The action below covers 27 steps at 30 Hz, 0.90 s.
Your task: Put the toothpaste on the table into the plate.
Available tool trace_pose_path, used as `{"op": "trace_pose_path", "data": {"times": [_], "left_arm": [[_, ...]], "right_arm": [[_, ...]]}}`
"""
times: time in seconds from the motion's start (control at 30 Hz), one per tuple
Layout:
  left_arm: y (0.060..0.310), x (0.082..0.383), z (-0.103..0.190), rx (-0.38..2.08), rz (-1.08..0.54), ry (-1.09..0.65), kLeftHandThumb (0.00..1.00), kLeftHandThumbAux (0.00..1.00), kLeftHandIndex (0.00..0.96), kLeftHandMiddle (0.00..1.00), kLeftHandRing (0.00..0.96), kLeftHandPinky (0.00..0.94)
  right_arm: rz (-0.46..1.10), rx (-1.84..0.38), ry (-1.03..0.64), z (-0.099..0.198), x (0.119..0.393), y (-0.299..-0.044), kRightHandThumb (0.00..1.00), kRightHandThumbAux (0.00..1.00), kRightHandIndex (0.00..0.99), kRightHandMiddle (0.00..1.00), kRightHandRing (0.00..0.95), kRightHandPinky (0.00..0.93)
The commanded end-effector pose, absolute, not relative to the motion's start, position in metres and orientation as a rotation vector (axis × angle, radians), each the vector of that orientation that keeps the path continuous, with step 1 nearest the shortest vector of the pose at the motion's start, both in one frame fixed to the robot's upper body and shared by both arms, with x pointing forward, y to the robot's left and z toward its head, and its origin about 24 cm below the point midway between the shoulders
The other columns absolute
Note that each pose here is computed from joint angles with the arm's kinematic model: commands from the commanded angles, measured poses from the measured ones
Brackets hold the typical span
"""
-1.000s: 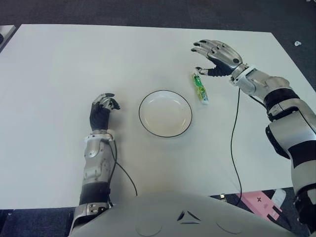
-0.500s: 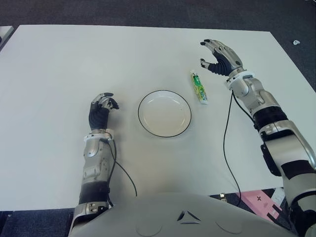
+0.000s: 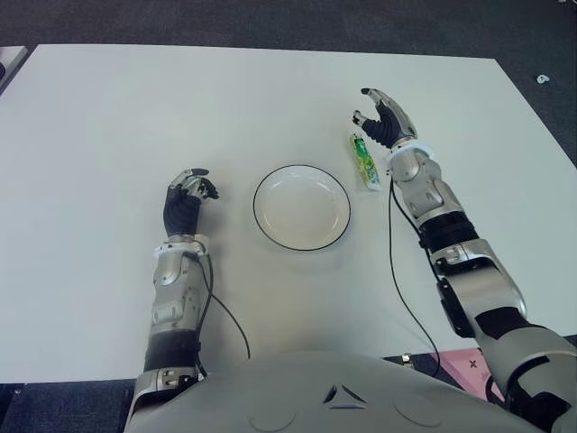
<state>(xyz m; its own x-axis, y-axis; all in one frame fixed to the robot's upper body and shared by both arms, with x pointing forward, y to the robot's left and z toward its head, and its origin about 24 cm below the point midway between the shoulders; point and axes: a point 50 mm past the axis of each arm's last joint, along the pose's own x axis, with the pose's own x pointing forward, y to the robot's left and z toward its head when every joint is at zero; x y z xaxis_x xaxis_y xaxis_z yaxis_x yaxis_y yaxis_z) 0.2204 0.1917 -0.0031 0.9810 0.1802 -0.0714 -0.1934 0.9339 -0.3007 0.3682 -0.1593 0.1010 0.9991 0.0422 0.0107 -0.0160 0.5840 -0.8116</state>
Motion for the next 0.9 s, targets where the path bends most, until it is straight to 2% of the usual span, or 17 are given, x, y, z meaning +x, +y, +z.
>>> {"op": "trace_pose_path", "data": {"times": [0.03,0.4,0.9], "left_arm": [[0.192,0.198,-0.039,-0.34,0.231,0.259,0.716,0.714,0.437,0.623,0.606,0.56],[0.192,0.197,-0.039,-0.333,0.211,0.248,0.716,0.714,0.436,0.619,0.602,0.558],[0.196,0.195,-0.041,-0.345,0.215,0.238,0.715,0.713,0.436,0.614,0.6,0.559]], "right_arm": [[-0.041,-0.783,0.115,0.085,0.367,-0.154,0.594,0.26,0.0,0.0,0.0,0.0],[-0.172,-0.699,0.295,0.048,0.373,-0.138,0.587,0.168,0.0,0.0,0.0,0.0],[-0.262,-0.645,0.439,0.032,0.368,-0.128,0.542,0.146,0.0,0.0,0.0,0.0]]}}
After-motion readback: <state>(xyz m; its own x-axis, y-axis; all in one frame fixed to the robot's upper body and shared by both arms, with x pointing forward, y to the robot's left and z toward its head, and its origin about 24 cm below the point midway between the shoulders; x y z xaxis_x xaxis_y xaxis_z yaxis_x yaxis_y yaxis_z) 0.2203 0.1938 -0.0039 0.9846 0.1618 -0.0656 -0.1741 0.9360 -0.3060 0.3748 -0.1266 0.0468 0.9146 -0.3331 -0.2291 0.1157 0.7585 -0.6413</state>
